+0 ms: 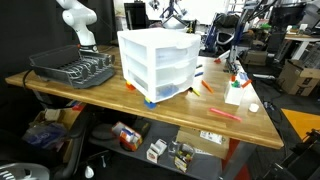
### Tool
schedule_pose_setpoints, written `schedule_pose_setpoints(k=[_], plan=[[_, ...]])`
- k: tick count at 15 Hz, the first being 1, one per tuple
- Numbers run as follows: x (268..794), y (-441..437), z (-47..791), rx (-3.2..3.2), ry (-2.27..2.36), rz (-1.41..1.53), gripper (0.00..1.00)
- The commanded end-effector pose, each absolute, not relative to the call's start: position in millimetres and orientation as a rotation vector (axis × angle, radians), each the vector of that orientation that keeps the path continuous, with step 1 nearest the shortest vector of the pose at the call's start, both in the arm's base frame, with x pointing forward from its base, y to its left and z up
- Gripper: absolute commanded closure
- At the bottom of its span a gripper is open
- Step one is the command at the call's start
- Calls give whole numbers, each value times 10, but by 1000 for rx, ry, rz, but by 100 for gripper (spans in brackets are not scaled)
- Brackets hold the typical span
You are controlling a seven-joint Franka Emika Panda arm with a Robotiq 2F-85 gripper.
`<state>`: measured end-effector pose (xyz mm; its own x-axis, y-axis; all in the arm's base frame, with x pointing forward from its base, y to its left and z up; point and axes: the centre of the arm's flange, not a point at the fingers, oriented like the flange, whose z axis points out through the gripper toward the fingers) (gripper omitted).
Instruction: Pick up one pen from the pen holder and put it on the table.
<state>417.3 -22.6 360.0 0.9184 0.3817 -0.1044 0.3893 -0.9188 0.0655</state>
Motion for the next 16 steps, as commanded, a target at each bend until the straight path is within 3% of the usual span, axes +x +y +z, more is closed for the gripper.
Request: schedule_pose_setpoints(k=[1, 16], plan=[[4280, -255, 3284, 2932, 695, -144, 0], [4602, -291, 2323, 2688, 921, -127, 0]])
